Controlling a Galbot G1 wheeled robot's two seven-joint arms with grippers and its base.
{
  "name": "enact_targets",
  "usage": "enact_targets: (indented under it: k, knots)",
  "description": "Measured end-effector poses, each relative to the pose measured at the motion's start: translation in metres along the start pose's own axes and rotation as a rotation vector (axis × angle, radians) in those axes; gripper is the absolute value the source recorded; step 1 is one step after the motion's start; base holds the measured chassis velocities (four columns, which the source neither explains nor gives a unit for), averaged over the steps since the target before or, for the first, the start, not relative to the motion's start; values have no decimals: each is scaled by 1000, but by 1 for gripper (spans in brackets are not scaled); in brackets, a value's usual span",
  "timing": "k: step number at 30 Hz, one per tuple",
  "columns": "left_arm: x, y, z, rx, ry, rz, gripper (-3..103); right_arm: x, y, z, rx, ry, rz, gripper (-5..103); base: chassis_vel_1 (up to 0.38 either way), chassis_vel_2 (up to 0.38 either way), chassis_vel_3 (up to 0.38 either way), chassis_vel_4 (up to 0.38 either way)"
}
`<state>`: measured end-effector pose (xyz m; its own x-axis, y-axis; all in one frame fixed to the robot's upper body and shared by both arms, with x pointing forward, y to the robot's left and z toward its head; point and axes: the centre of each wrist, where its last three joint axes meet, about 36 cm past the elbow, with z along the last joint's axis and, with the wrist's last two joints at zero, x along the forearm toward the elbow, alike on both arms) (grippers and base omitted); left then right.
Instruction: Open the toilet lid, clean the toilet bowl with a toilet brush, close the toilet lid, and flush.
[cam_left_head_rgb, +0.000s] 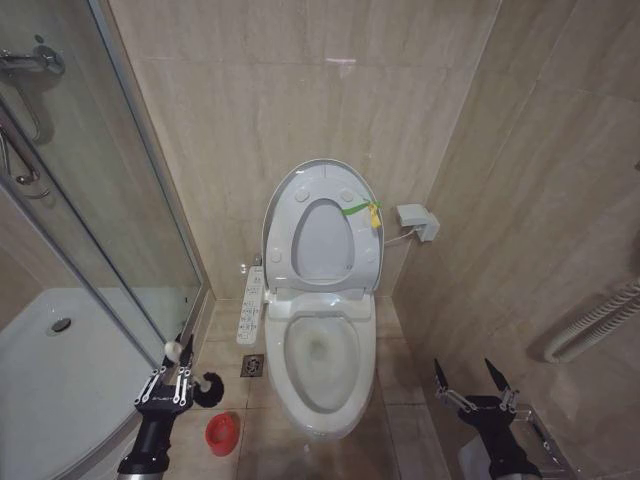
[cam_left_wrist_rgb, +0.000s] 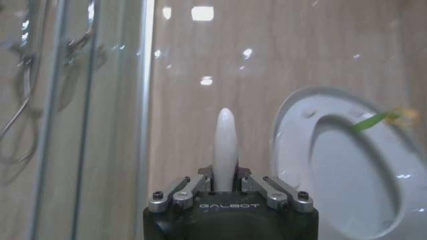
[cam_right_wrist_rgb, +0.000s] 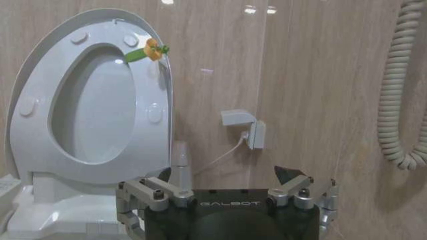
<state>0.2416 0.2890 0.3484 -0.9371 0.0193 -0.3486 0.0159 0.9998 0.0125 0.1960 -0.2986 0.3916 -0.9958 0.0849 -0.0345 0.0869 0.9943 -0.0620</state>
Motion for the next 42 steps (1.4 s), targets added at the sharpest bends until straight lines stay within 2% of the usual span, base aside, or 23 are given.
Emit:
enact_targets:
  k: [5,8,9,11,19,24,29,35,42]
  knots:
    - [7,11,29,-7,20,-35,20,0,0,0,0,0,0,100,0,0,0,0]
    - [18,22,63,0,59,-64,20,0,0,0,0,0,0,100,0,0,0,0]
    - [18,22,63,0,59,-64,20,0,0,0,0,0,0,100,0,0,0,0]
    - [22,27,83,16,70,-80,20,0,0,0,0,0,0,100,0,0,0,0]
    - [26,45,135,61,44,-84,20,0,0,0,0,0,0,100,0,0,0,0]
    - [33,50,160,86,97,-99,20,0,0,0,0,0,0,100,0,0,0,0]
    - [40,54,182,87,156,-103,20,0,0,0,0,0,0,100,0,0,0,0]
    - [46,66,208,86,220,-54,20,0,0,0,0,0,0,100,0,0,0,0]
    - [44,72,222,89,254,-3,20,0,0,0,0,0,0,100,0,0,0,0]
